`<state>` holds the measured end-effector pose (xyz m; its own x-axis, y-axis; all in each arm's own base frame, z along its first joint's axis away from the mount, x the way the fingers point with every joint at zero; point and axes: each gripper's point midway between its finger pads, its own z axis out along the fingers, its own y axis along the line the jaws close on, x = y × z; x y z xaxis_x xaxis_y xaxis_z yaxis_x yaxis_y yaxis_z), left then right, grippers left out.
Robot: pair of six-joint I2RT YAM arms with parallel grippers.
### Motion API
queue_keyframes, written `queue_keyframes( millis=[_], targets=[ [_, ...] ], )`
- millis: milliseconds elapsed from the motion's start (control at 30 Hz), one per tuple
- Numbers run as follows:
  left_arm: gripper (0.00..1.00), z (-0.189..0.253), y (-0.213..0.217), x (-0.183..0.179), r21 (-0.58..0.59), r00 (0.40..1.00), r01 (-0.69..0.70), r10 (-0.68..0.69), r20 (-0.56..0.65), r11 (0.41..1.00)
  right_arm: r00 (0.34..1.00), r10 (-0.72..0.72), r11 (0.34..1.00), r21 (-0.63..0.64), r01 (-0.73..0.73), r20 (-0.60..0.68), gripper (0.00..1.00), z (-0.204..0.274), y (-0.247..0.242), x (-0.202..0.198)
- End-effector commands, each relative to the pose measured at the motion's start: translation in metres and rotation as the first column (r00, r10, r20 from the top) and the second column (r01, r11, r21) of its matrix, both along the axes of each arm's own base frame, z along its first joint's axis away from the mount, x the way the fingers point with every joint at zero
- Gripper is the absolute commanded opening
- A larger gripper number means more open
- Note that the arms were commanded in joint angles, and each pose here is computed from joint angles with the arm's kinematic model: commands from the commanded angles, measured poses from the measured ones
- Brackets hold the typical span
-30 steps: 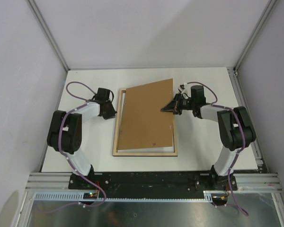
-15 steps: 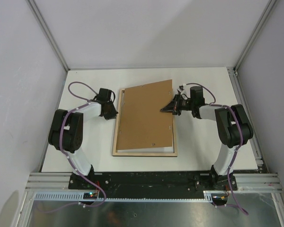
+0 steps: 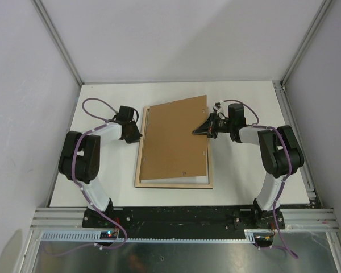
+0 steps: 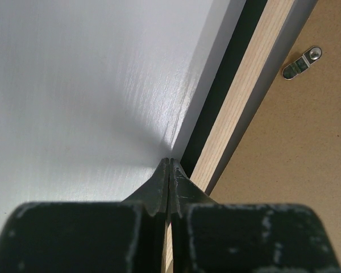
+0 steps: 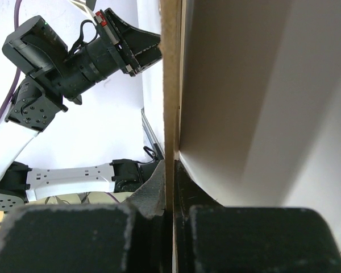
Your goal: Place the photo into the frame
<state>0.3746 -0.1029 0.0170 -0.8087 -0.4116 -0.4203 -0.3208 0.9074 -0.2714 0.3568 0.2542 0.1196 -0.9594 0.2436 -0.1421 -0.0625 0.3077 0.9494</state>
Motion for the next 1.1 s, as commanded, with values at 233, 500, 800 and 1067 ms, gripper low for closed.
queue_keyframes(
  millis=[233, 500, 800, 1067],
  targets=[
    [0.0, 0.004, -0.011, 0.011, -0.024, 1.0, 0.005, -0.004, 0.023, 1.0, 0.993, 0.079, 0.996, 0.029, -0.082, 0.085, 0.0, 0.034, 0.005, -0.016],
    [0.0, 0.004, -0.012, 0.012, -0.024, 1.0, 0.008, -0.008, 0.022, 1.0, 0.993, 0.075, 0.997, 0.02, -0.077, 0.086, 0.0, 0.035, 0.003, -0.017],
    [0.0, 0.004, -0.012, 0.013, -0.026, 1.0, 0.012, -0.011, 0.023, 1.0, 0.995, 0.079, 0.997, -0.015, -0.078, 0.066, 0.0, 0.021, 0.006, -0.019],
    [0.0, 0.002, -0.013, 0.013, -0.024, 1.0, 0.014, -0.014, 0.018, 1.0, 0.994, 0.083, 0.997, -0.005, -0.083, 0.068, 0.0, 0.017, 0.013, -0.018]
  ],
)
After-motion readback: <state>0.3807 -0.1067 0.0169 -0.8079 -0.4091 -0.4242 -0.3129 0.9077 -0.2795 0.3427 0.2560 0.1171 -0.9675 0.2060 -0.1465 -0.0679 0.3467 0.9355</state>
